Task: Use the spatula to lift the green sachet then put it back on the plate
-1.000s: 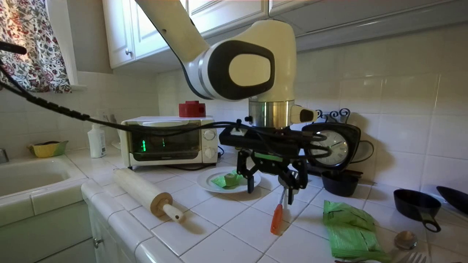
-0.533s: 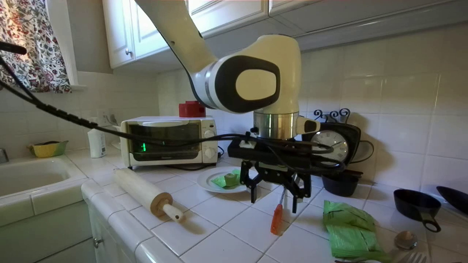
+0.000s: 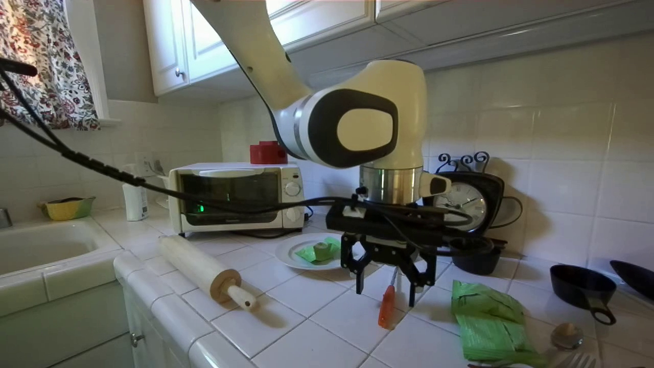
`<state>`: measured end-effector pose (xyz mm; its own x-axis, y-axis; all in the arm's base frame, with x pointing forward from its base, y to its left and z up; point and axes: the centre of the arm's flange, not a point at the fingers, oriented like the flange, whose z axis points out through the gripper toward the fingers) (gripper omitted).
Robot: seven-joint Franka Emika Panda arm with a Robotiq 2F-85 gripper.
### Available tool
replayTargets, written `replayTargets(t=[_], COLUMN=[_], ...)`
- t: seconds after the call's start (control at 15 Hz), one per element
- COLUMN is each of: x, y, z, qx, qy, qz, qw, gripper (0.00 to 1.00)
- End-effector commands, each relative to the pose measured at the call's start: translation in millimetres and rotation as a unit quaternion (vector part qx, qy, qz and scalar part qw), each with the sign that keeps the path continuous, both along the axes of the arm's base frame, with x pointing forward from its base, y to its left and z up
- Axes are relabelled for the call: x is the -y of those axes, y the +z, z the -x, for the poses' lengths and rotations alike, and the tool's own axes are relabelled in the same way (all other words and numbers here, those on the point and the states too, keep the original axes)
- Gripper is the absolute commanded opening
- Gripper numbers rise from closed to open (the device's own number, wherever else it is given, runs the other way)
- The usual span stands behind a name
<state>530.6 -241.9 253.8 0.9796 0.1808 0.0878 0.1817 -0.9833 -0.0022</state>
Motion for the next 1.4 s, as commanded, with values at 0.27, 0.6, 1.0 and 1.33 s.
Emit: replayTargets(t=[0.27,0.6,1.0,1.33], x=[8,7,5,-5], y=[-12,-10,-11,6], z=[-9,-9,-11,1], qx=[0.011,0.014,0.016,0.020], qy=[0.005,0.005,0.004,-0.022], qz=[-0.007,-0.007,-0.006,0.029], qw=[0.9999,0.9999,0.9998,0.9991], gripper=[0.62,0.38,0.04,0.05])
